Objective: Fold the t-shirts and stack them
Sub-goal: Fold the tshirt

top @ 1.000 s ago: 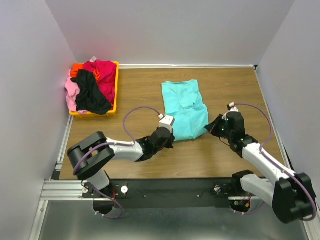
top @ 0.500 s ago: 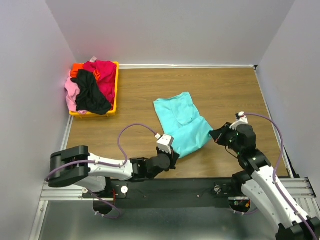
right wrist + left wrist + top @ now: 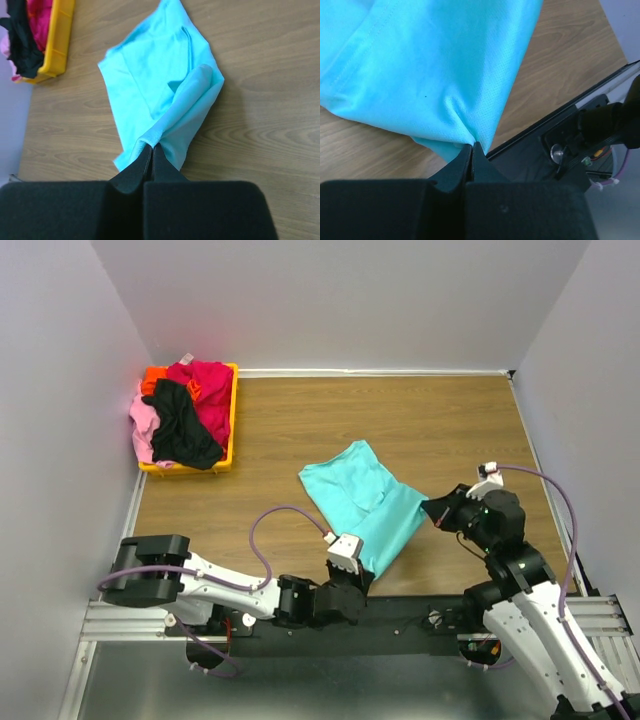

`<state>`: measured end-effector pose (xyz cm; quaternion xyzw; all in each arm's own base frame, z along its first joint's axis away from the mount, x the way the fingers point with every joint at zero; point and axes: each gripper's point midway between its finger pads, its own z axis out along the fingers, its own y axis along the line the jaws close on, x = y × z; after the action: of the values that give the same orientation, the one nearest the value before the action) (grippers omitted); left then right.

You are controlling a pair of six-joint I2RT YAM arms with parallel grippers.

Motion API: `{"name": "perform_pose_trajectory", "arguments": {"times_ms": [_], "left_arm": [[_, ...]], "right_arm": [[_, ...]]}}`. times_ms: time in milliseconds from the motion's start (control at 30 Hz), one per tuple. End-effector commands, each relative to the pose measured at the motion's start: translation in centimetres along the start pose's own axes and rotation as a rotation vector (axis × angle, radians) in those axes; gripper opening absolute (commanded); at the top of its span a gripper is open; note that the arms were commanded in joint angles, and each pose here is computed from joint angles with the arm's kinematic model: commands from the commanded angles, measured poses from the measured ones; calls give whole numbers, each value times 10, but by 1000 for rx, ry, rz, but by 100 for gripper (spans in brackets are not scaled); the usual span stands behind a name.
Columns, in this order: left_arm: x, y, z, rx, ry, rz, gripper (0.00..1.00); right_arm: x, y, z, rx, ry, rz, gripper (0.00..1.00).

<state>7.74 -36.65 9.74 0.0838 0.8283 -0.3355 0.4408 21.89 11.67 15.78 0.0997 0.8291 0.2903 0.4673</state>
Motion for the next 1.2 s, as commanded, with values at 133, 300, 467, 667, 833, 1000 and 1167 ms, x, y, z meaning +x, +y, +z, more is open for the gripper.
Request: {"name": "perform_pose_trajectory", "arguments": {"times_ms": [133, 300, 467, 667, 833, 1000, 1167], "left_arm": [[-30, -17, -12, -44, -120, -32, 0], [-45, -32, -24, -5, -147, -35, 0], [-59, -38, -32, 19, -174, -36, 0], [-65, -50, -35, 82, -188, -44, 0], [-68, -66, -33, 154, -202, -45, 0], [-62, -81, -18, 189, -187, -18, 0], [-62, -80, -1, 213, -187, -9, 0]], "right_arm": [[-45, 25, -23, -16, -101, -55, 1], [-57, 31, -29, -14, -124, -65, 1], [-68, 37, -33, -15, -146, -67, 1], [-73, 33, -31, 20, -157, -62, 1], [-78, 22, -28, 78, -182, -60, 1], [-77, 13, -23, 123, -189, -52, 0], [-78, 7, -15, 151, -189, -49, 1]]}}
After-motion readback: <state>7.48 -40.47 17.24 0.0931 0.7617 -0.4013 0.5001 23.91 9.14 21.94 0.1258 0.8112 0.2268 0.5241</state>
